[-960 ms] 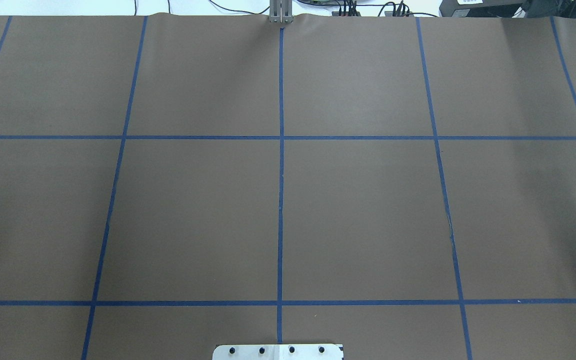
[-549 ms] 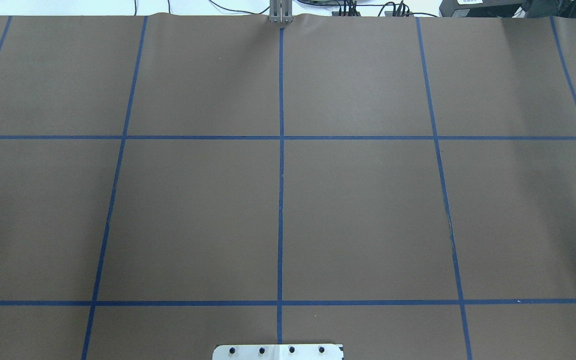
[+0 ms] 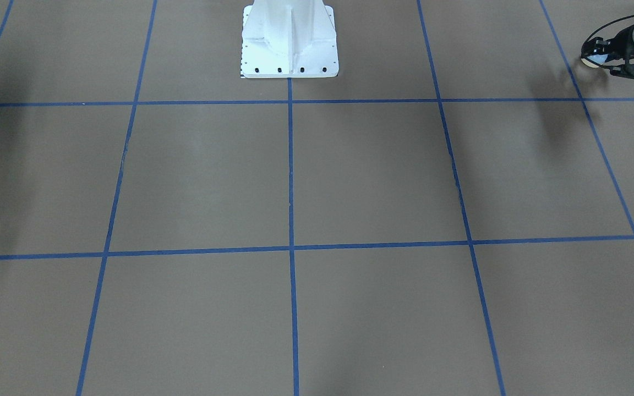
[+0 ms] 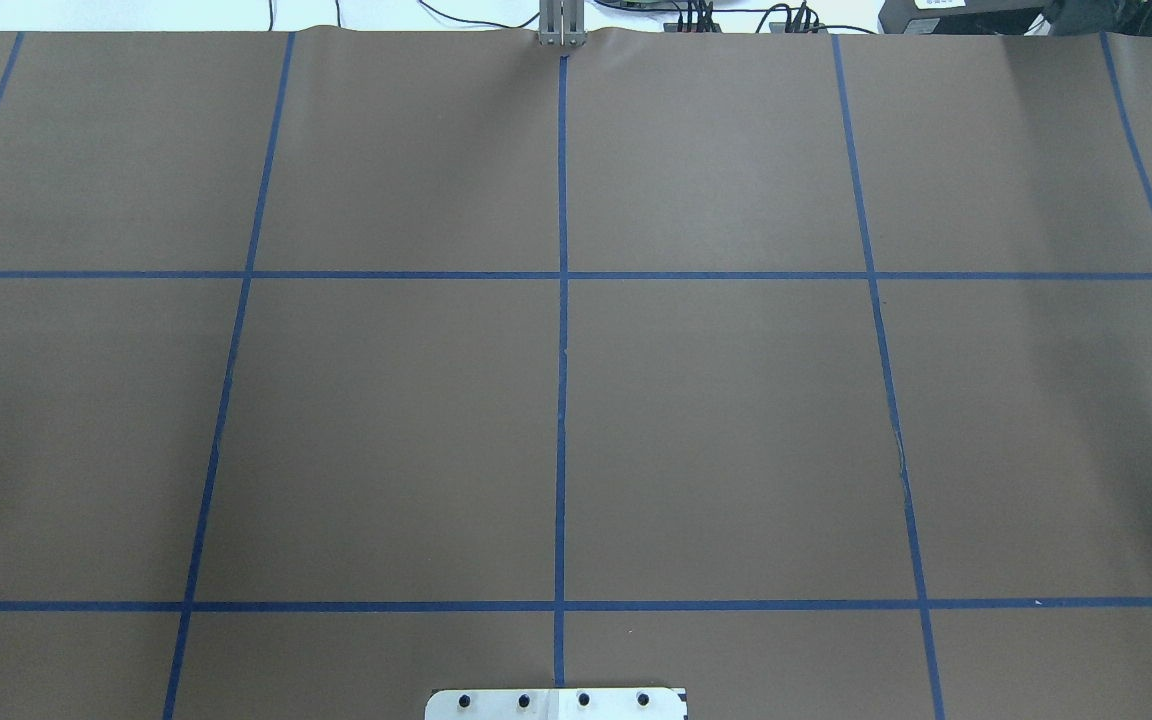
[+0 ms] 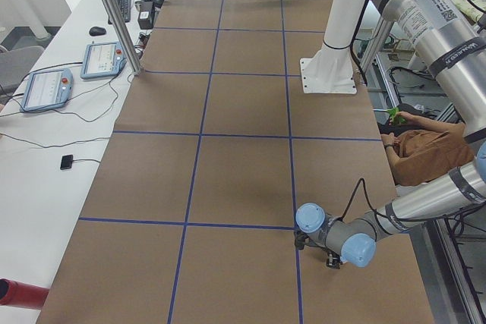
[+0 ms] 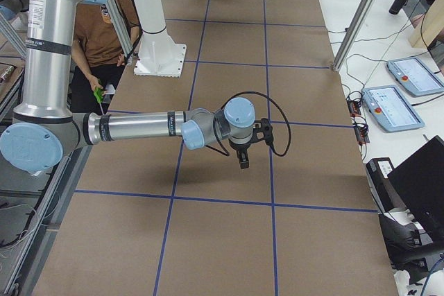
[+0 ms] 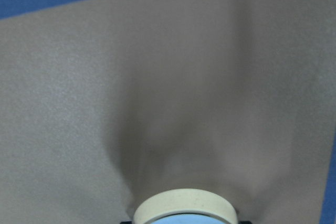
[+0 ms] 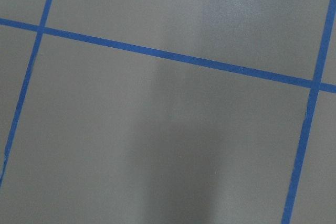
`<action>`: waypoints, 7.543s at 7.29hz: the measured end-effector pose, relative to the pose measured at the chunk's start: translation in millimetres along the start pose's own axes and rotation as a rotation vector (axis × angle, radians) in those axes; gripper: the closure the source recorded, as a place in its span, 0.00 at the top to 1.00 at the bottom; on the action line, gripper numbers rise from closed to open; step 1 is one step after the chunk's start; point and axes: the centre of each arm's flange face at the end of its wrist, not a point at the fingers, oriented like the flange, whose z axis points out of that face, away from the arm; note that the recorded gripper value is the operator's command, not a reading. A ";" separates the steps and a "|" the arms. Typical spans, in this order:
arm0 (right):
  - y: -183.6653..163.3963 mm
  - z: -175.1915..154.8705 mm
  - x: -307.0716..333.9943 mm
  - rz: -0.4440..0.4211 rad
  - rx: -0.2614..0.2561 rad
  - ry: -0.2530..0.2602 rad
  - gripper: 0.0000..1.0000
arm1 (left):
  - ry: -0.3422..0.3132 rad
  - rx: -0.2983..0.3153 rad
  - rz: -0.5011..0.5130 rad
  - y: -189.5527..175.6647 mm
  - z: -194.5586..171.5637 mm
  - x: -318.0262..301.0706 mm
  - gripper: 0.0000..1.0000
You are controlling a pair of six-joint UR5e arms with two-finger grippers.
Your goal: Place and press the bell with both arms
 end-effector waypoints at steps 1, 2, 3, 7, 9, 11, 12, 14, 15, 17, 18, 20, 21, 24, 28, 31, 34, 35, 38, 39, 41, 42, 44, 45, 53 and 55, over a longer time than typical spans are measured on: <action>-0.2 -0.1 -0.1 -0.001 0.001 0.001 1.00 | 0.032 0.001 0.002 1.9 -4.7 9.0 0.24; -0.3 0.0 0.0 -0.001 0.000 0.001 1.00 | 0.061 0.004 0.013 2.7 -12.9 22.4 0.24; -0.3 0.1 0.2 -0.001 0.000 0.001 1.00 | 0.083 0.013 0.029 1.7 -21.7 36.4 0.24; 0.9 1.4 1.9 0.005 -0.004 0.001 1.00 | 0.110 0.118 0.089 -21.4 -54.3 76.5 0.24; 1.6 2.3 3.2 0.008 -0.006 0.002 1.00 | 0.114 0.210 0.097 -54.1 -89.9 112.0 0.24; 3.8 3.4 4.9 0.012 -0.009 0.002 1.00 | 0.107 0.267 0.082 -86.5 -132.1 153.9 0.24; 4.3 3.8 5.5 0.013 -0.010 0.002 1.00 | 0.097 0.288 0.079 -108.2 -149.7 175.2 0.24; 4.3 4.5 7.0 0.013 -0.011 0.009 1.00 | 0.069 0.306 0.062 -171.4 -187.3 229.0 0.24; 4.1 5.2 8.6 0.015 -0.011 0.016 1.00 | 0.055 0.314 0.050 -205.5 -213.1 263.0 0.24; 4.6 7.7 12.3 0.021 -0.015 0.023 1.00 | 0.018 0.312 0.026 -276.8 -276.0 355.2 0.25; 4.8 8.8 13.7 0.023 -0.017 0.024 1.00 | -0.006 0.296 0.014 -311.8 -304.5 415.2 0.25; 4.6 12.2 18.0 0.031 -0.023 0.024 1.00 | -0.031 0.228 -0.033 -383.7 -330.5 559.1 0.25; 4.0 13.6 19.2 0.033 -0.025 0.024 1.00 | -0.039 0.186 -0.061 -412.7 -327.4 629.6 0.26; 4.5 18.7 24.8 0.043 -0.035 0.024 1.00 | -0.018 0.138 -0.157 -470.9 -287.0 777.4 0.44; 4.9 22.0 27.0 0.049 -0.042 0.021 1.00 | -0.056 0.148 -0.177 -484.1 -248.0 803.2 0.44; -1.3 24.7 19.7 0.032 -0.045 0.017 1.00 | -0.064 0.148 -0.185 -490.5 -242.9 795.8 0.80; -3.5 25.9 17.1 0.026 -0.046 0.017 1.00 | -0.058 0.148 -0.184 -489.4 -237.7 798.5 0.81; -3.7 26.4 16.3 0.024 -0.047 0.016 1.00 | -0.057 0.148 -0.182 -488.6 -236.6 799.9 0.89; -41.1 28.3 -20.9 0.056 -0.027 0.012 0.98 | -0.003 0.213 -0.176 -489.1 -293.8 780.7 0.92; -72.4 34.2 -55.2 0.081 -0.007 0.033 0.96 | 0.023 0.245 -0.189 -488.0 -320.5 748.7 0.92; -130.8 59.8 -171.1 0.159 0.063 0.075 0.84 | 0.067 0.298 -0.195 -467.0 -344.1 653.9 0.92; -140.4 83.0 -249.5 0.201 0.096 0.075 0.77 | 0.069 0.317 -0.171 -449.1 -342.6 603.9 0.92; -132.4 135.8 -406.7 0.296 0.132 0.042 0.53 | 0.052 0.344 -0.107 -420.8 -341.3 506.1 0.92; -125.1 155.0 -472.0 0.336 0.140 0.038 0.43 | 0.046 0.349 -0.088 -411.5 -343.7 466.8 0.92; -146.3 228.8 -629.1 0.416 0.079 0.066 0.00 | 0.029 0.349 -0.075 -399.3 -338.8 419.8 0.95; -152.4 235.2 -635.1 0.419 0.075 0.075 0.00 | 0.029 0.348 -0.076 -399.3 -338.2 419.5 0.95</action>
